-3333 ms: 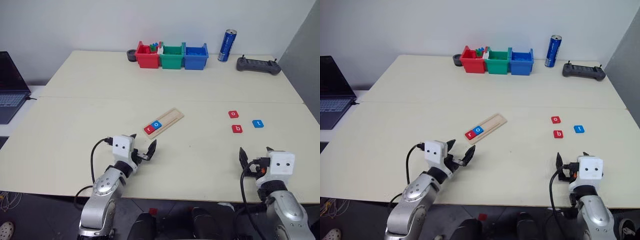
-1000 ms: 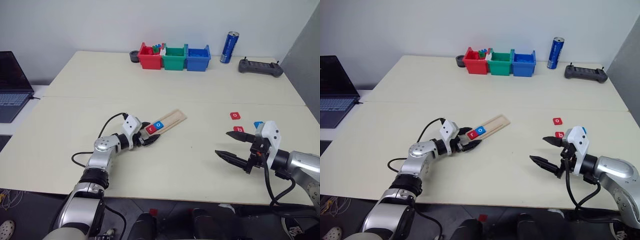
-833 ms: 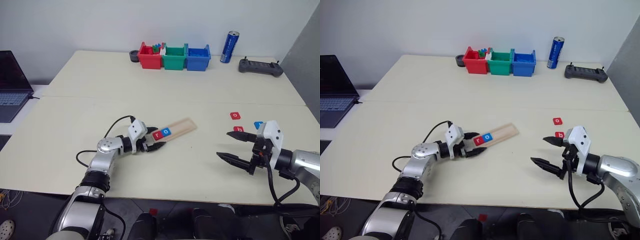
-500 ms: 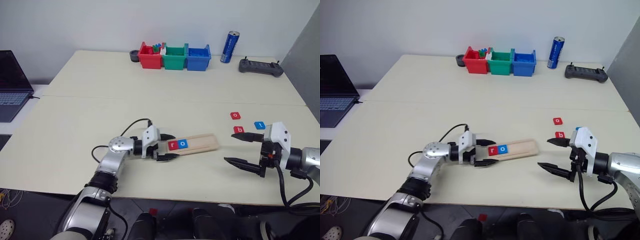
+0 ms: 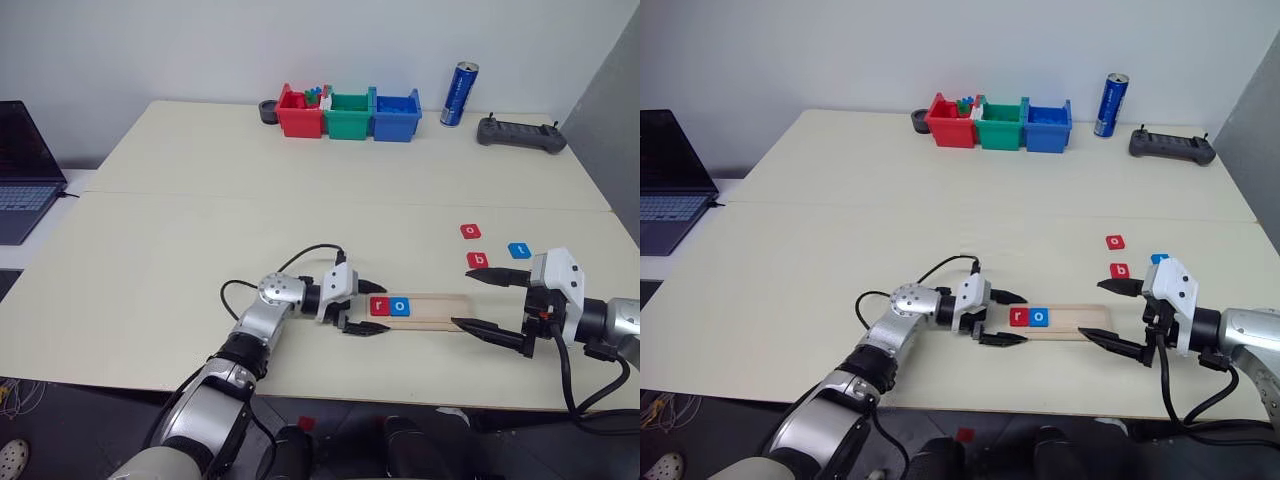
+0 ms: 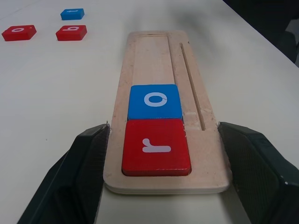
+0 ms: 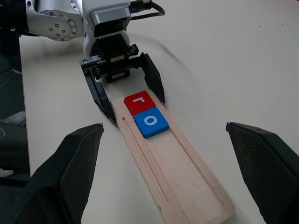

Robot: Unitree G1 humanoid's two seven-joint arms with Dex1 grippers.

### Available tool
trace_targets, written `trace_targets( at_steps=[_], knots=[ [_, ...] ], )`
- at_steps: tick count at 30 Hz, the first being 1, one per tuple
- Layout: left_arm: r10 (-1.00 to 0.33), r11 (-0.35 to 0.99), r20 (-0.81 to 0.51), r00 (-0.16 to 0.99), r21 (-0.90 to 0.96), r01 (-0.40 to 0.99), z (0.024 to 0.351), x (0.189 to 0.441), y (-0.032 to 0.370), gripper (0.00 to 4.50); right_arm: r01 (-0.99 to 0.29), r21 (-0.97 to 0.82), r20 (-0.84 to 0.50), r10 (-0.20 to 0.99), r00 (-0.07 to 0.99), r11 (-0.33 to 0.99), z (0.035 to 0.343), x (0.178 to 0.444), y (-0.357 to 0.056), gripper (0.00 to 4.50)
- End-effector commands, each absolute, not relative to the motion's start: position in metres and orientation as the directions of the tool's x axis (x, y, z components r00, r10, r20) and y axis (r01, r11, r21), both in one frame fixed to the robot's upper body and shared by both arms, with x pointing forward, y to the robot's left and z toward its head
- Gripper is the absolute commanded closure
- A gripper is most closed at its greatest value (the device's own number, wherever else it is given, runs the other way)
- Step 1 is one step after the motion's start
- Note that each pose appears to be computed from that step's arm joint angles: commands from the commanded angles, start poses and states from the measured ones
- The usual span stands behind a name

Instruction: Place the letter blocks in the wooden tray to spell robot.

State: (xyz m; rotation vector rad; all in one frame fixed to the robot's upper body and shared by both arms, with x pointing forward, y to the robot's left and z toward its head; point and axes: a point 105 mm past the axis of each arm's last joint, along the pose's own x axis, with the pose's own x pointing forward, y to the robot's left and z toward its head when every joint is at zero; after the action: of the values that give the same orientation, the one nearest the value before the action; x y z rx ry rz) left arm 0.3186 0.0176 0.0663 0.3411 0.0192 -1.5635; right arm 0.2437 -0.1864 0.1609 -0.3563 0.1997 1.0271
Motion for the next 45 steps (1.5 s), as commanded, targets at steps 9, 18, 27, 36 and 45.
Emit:
trace_targets(
  at_steps=[9, 18, 27, 36, 45],
  knots=[
    [-0.978, -0.036, -0.209, 0.016, 0.242, 0.969, 0.075, 0.322, 0.009, 1.13, -0.849, -0.250, -0.295, 0.798, 0.525, 0.466, 0.170, 0.244, -0.185, 0.00],
    [-0.976, -0.032, -0.218, 0.022, 0.244, 0.969, 0.074, 0.324, 0.010, 1.13, -0.850, -0.251, -0.292, 0.801, 0.523, 0.464, 0.170, 0.245, -0.184, 0.00],
    [-0.971, -0.041, -0.238, 0.021, 0.252, 0.967, 0.076, 0.326, 0.020, 1.13, -0.848, -0.248, -0.293, 0.798, 0.526, 0.468, 0.169, 0.244, -0.184, 0.00],
    [-0.968, -0.035, -0.250, 0.029, 0.248, 0.968, 0.074, 0.328, 0.022, 0.39, -0.845, -0.244, -0.288, 0.796, 0.532, 0.476, 0.169, 0.244, -0.184, 0.00],
    [-0.973, -0.027, -0.227, 0.035, 0.264, 0.964, 0.083, 0.330, 0.028, 0.05, -0.839, -0.244, -0.292, 0.788, 0.542, 0.486, 0.169, 0.243, -0.188, 0.00]
  ],
)
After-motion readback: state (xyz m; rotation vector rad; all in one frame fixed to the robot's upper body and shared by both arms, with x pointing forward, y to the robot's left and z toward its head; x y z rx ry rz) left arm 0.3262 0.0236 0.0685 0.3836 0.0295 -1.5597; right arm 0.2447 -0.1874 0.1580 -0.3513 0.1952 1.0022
